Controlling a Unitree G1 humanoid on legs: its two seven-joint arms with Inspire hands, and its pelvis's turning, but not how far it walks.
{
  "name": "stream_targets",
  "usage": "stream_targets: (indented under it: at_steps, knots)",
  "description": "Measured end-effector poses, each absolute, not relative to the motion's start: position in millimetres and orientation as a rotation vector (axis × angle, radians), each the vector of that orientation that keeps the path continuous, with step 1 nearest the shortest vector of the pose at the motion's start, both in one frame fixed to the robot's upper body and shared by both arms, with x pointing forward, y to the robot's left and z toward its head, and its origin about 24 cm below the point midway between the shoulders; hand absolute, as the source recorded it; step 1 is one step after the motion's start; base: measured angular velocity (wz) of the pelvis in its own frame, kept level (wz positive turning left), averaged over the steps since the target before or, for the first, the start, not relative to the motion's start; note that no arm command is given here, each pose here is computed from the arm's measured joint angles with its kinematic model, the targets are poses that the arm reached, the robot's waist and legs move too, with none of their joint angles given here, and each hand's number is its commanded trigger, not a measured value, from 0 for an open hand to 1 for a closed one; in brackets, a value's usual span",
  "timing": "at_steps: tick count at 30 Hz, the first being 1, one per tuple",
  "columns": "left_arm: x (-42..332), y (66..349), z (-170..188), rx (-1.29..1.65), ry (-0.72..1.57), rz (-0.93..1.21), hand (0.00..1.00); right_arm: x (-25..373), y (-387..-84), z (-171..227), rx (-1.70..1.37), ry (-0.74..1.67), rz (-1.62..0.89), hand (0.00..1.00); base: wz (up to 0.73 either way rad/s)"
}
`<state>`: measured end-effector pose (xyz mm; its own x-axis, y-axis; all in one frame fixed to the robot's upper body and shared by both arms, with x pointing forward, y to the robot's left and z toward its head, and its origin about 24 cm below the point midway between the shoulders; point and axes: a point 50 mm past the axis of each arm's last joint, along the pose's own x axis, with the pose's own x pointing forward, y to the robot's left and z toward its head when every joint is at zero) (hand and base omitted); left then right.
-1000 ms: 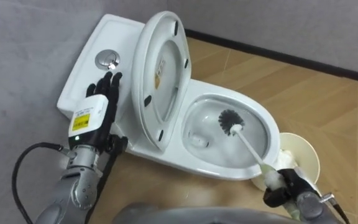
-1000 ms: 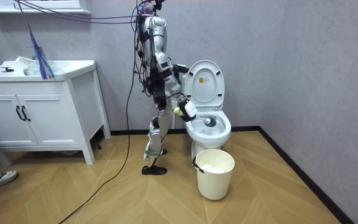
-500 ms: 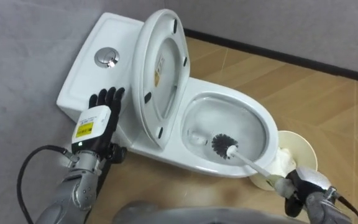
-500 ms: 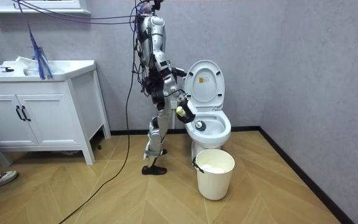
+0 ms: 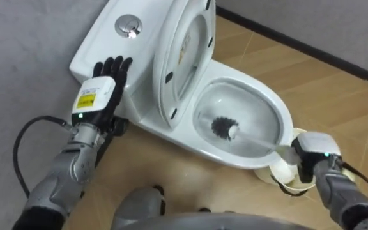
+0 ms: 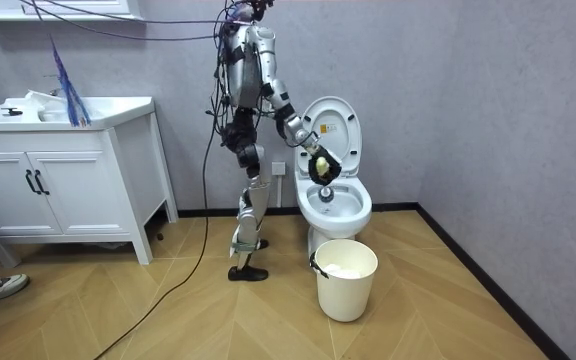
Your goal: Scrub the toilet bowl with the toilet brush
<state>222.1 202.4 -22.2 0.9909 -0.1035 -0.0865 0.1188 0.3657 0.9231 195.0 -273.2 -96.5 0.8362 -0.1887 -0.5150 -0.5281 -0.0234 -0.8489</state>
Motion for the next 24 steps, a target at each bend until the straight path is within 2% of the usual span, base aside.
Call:
stream_targets:
  at_steps: [4,6,14,18,24]
  knots:
    - [242,197,-11,1.187,-0.064,-0.132,0.00,230,-273,-73,-1.643,0.432,0.239,1.00,0.06]
    - [253,198,-4,1.193,-0.119,-0.112,0.00,243,-283,-58,-1.695,0.397,0.209,1.00,0.00]
    - [283,194,20,1.177,-0.251,-0.045,0.00,271,-303,-27,-1.701,0.366,0.092,1.00,-0.08]
    - [291,191,29,1.196,-0.301,-0.015,0.00,286,-311,-11,-1.600,0.393,-0.033,1.00,-0.02]
    - [293,194,31,1.190,-0.290,0.040,0.00,294,-313,-2,-1.582,0.388,-0.075,1.00,-0.04]
